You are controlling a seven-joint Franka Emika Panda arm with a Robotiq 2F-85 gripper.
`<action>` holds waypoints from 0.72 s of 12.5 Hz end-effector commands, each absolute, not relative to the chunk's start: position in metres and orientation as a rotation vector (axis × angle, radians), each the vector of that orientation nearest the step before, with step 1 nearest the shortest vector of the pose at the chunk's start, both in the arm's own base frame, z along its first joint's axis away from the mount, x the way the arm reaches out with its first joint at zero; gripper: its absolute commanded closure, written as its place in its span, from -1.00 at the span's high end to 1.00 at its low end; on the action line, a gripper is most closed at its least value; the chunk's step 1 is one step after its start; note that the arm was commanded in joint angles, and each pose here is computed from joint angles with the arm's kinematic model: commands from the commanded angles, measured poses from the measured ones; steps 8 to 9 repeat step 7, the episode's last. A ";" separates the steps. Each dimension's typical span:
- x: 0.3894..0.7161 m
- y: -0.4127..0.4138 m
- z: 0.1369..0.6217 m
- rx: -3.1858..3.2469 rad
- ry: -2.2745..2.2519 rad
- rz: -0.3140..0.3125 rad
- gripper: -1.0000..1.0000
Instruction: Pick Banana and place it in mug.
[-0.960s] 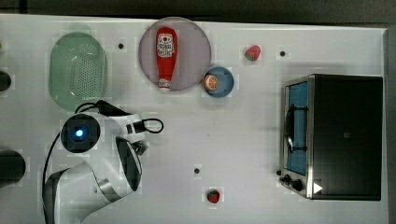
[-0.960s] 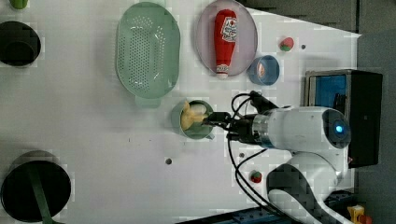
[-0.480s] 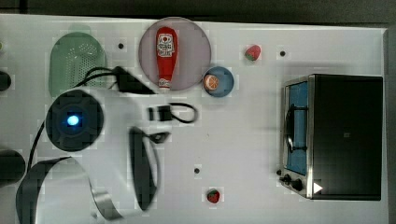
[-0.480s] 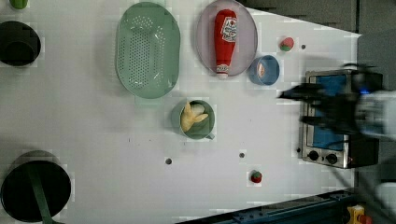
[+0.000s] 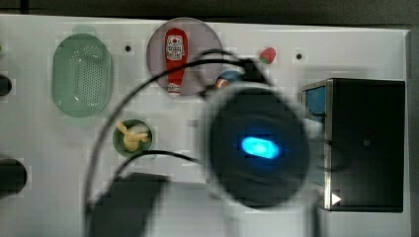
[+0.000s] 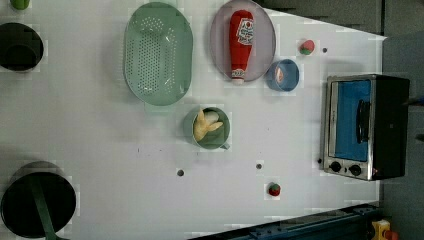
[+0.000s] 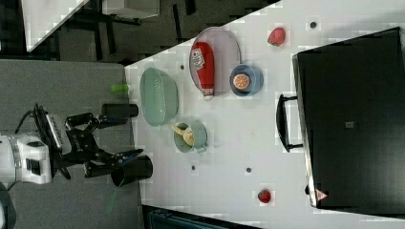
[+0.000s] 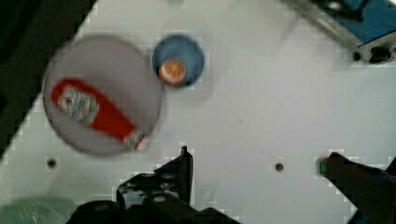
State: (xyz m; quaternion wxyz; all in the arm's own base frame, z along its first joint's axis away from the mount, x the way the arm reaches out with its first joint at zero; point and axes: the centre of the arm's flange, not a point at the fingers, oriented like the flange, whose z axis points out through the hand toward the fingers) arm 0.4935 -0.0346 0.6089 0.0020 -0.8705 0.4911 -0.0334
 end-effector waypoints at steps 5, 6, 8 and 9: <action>0.484 -0.031 0.585 -2.817 1.454 0.070 1.00; 0.484 -0.030 0.585 -2.818 1.454 0.071 1.00; 0.484 -0.030 0.585 -2.818 1.454 0.070 1.00; 0.484 -0.030 0.585 -2.818 1.454 0.070 1.00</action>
